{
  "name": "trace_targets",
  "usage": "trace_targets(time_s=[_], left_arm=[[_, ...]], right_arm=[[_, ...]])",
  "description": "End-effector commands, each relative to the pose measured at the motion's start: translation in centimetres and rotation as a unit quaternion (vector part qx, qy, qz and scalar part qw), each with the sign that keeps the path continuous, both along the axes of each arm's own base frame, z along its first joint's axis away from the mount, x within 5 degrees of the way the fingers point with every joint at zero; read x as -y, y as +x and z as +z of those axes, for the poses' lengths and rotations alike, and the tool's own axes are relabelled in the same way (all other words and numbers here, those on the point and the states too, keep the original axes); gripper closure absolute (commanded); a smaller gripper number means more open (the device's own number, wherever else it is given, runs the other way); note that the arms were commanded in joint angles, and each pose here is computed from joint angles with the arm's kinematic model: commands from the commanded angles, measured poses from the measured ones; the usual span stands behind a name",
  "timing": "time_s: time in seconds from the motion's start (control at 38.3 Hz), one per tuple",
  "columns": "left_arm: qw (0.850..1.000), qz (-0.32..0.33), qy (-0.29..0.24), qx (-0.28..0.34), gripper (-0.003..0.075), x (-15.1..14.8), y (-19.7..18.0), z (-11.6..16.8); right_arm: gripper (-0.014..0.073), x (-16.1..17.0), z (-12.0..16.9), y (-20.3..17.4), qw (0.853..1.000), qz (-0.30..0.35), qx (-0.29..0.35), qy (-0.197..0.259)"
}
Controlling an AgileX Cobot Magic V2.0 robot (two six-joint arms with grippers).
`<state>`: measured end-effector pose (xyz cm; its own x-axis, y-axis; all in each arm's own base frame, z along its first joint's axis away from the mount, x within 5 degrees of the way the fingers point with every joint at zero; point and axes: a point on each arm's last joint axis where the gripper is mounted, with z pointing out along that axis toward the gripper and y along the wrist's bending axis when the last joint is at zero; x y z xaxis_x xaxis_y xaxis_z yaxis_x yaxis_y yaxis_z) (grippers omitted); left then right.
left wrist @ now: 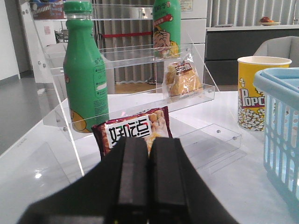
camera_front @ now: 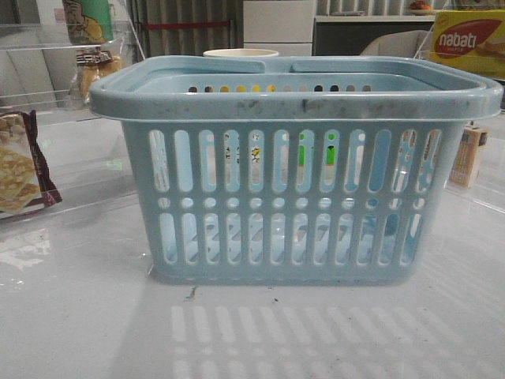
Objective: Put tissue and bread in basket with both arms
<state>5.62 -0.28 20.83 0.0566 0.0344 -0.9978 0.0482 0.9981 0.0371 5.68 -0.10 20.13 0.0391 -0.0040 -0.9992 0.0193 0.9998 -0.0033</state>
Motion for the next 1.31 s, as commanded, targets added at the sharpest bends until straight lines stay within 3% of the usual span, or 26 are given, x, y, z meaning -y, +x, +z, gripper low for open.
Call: trace_targets(time_s=[0.0, 0.65, 0.78, 0.99, 1.28], left_arm=[[0.998, -0.001, -0.009, 0.055, 0.0629, 0.0, -0.3, 0.9], [0.998, -0.001, -0.009, 0.058, 0.0629, 0.0, -0.3, 1.0], [0.996, -0.001, -0.011, 0.092, 0.0629, 0.0, -0.4, 1.7], [0.986, -0.002, -0.015, 0.168, 0.0629, -0.1, -1.8, 6.6], [0.988, -0.002, -0.014, 0.152, 0.0629, -0.2, -3.8, 15.0]], right_arm=[[0.0539, 0.0, 0.9, -0.2, 0.999, -0.004, 0.054, -0.007], [0.0539, 0.0, 0.9, -0.2, 0.999, -0.004, 0.054, -0.007], [0.0539, 0.1, 1.3, -0.3, 0.997, -0.006, 0.076, -0.008], [0.0539, 0.0, 5.8, -1.4, 0.991, -0.005, 0.132, -0.009], [0.0539, -0.1, 14.6, -3.4, 0.993, -0.001, 0.121, -0.010]])
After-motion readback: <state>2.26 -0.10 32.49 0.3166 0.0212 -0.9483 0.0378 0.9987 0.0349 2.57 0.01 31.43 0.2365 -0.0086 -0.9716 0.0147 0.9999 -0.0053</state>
